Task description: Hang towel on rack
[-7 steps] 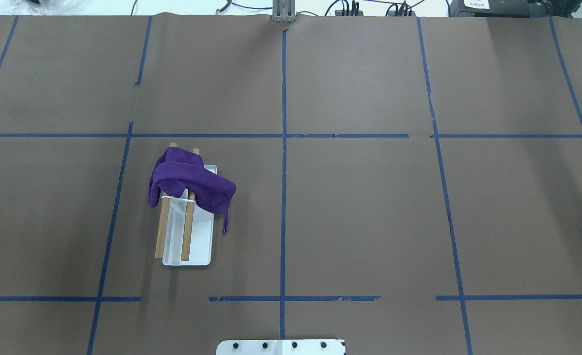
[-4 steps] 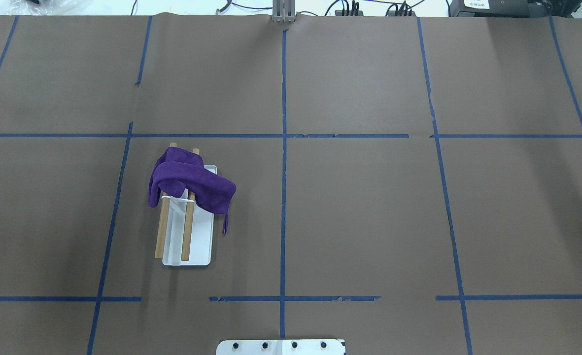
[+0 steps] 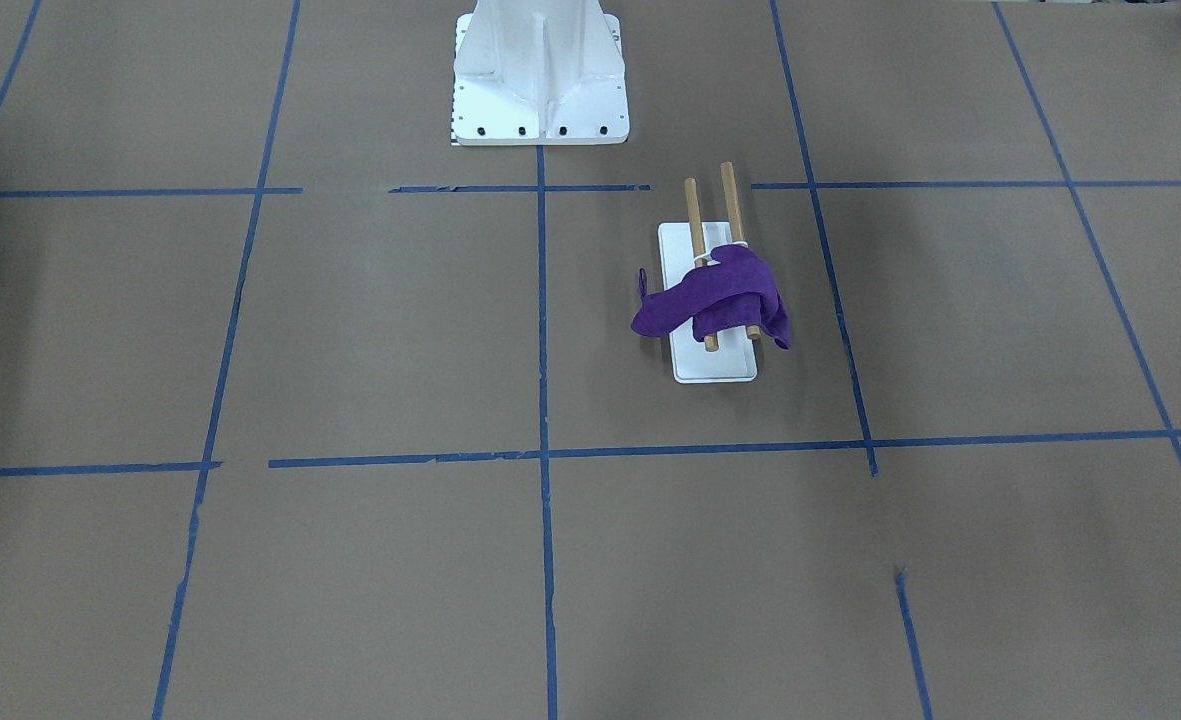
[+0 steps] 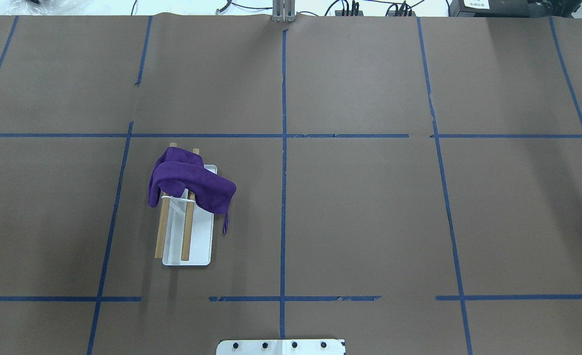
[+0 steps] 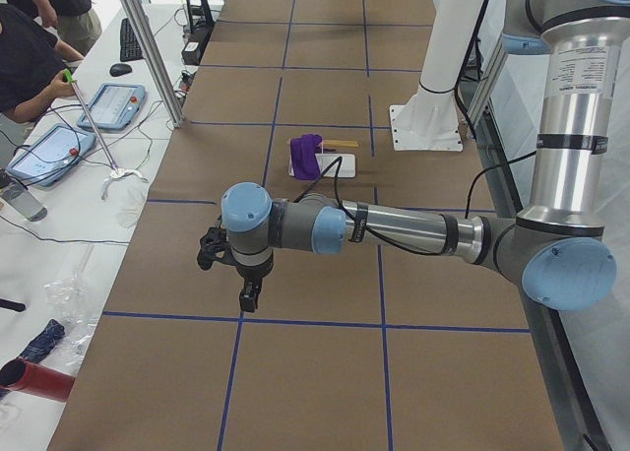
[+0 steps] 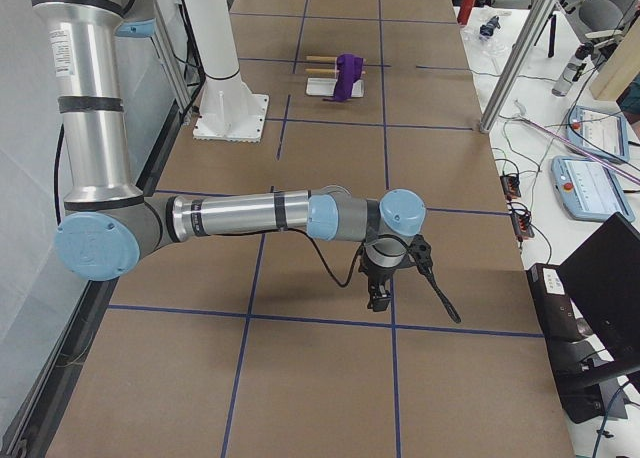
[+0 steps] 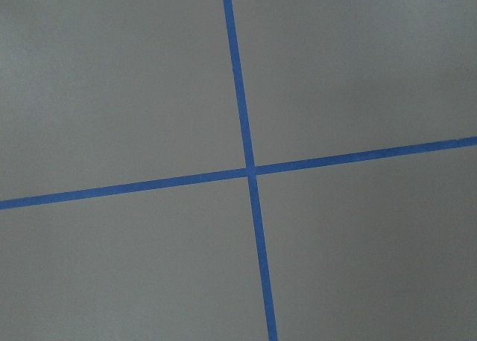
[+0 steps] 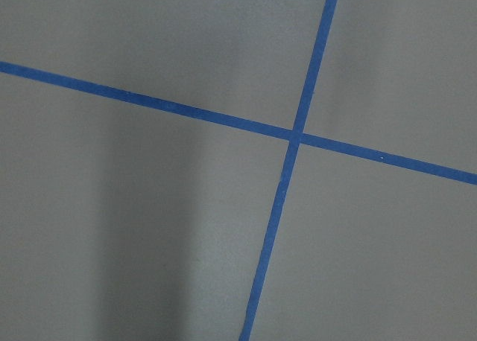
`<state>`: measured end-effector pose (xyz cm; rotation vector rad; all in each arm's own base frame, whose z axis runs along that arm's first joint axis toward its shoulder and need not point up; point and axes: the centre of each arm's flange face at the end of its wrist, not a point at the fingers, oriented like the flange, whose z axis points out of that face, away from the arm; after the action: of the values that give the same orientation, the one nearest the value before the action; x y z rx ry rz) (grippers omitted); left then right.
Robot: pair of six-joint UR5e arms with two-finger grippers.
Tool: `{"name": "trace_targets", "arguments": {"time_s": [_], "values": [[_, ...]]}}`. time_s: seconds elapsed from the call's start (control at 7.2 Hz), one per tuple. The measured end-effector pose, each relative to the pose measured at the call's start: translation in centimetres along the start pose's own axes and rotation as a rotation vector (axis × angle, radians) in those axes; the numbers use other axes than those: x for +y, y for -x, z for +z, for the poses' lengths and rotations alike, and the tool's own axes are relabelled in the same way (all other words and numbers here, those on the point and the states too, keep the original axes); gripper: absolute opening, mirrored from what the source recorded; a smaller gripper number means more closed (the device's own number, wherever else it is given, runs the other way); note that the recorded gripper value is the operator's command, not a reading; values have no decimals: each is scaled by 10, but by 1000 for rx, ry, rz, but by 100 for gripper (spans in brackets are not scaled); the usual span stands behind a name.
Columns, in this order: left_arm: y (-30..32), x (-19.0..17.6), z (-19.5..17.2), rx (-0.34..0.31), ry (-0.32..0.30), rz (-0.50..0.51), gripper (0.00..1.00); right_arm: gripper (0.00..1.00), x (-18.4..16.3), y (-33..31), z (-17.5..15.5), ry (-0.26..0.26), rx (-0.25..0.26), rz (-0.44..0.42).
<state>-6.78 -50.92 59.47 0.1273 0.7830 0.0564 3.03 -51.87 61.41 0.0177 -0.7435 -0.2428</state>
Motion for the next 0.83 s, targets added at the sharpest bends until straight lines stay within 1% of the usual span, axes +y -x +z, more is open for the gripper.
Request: {"name": "trace_targets", "arguments": {"time_s": [0.28, 0.56, 0.83], "values": [[-3, 0, 0, 0, -2, -48, 100, 100, -1, 2, -3, -8, 2, -7], [-4, 3, 1, 1, 1, -58, 100, 100, -4, 4, -5, -14, 4, -13], [-7, 2, 2, -2, -4, -44, 100, 100, -6, 6, -7, -18, 4, -18]]}}
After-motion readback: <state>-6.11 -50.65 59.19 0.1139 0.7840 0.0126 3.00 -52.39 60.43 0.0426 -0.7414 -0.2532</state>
